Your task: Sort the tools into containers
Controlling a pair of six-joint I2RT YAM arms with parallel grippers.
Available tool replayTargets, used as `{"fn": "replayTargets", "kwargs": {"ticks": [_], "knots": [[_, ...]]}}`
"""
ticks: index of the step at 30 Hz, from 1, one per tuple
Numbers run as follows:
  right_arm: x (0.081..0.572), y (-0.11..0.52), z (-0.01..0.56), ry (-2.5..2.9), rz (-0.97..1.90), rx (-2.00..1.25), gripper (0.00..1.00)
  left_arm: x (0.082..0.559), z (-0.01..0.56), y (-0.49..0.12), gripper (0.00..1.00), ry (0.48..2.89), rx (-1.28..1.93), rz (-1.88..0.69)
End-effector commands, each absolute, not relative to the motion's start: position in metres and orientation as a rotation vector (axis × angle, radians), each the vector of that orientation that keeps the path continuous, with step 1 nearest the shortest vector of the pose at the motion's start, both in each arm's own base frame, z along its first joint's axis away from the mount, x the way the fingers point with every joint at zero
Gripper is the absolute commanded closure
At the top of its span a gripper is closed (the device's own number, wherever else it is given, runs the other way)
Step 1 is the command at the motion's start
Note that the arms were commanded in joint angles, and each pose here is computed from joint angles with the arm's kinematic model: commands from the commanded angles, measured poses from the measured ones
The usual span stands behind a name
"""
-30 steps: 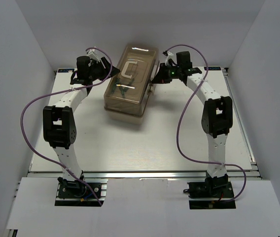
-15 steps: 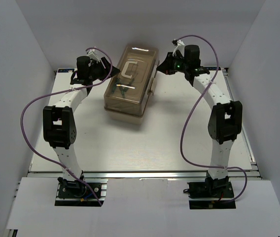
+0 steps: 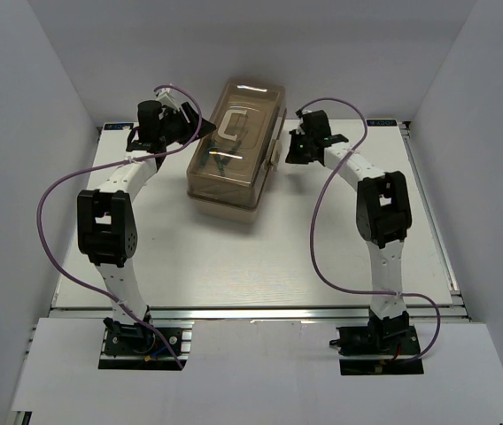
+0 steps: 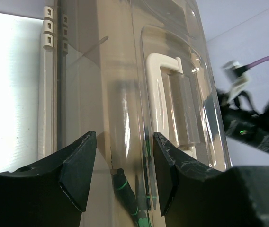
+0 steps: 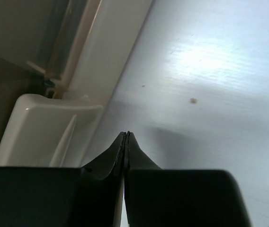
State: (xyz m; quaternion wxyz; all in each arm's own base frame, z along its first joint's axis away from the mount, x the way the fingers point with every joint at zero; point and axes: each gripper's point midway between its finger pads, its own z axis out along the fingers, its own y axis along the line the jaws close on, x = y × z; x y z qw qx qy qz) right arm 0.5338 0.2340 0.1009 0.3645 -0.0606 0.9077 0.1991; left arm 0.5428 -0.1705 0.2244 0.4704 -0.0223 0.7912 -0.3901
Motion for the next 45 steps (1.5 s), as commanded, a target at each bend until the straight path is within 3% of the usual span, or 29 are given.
{"fn": "replayTargets", "kwargs": {"ticks": [1, 14, 21, 22, 23, 25, 31, 34, 37, 40, 45], "knots": [[0.537, 0.267, 0.129, 2.267, 0.571, -0.199, 1.0, 0.5, 0.194, -0.2, 0.41, 2.112, -0.019, -1.078], [0.521, 0.352, 0.161, 2.151, 0.977, -0.366, 1.0, 0.468, 0.167, -0.228, 0.41, 2.201, 0.033, -1.18], [0.516, 0.299, 0.13, 2.232, 0.712, -0.358, 1.0, 0.457, 0.164, -0.224, 0.41, 2.224, -0.034, -1.124], [0.52, 0.279, 0.139, 2.225, 0.668, -0.34, 0.88, 0.461, 0.165, -0.215, 0.41, 2.225, -0.075, -1.071], [0.519, 0.267, 0.138, 2.236, 0.639, -0.33, 0.45, 0.462, 0.176, -0.209, 0.41, 2.208, -0.093, -1.043], [0.517, 0.232, 0.151, 2.224, 0.598, -0.326, 0.11, 0.468, 0.184, -0.183, 0.39, 2.198, -0.2, -0.929], [0.483, 0.17, 0.211, 2.073, 0.606, -0.463, 0.11, 0.47, 0.282, -0.094, 0.26, 1.93, -0.415, -0.65], [0.463, 0.159, 0.233, 2.048, 0.571, -0.508, 0.11, 0.453, 0.316, -0.084, 0.21, 1.857, -0.378, -0.618], [0.437, 0.154, 0.233, 2.123, 0.587, -0.501, 0.11, 0.422, 0.332, -0.091, 0.16, 1.81, -0.307, -0.664], [0.418, 0.149, 0.24, 2.155, 0.579, -0.491, 0.11, 0.374, 0.336, -0.105, 0.02, 1.737, -0.195, -0.767], [0.393, 0.138, 0.259, 2.077, 0.535, -0.394, 0.11, 0.312, 0.322, -0.106, 0.02, 1.712, -0.115, -0.771]]}}
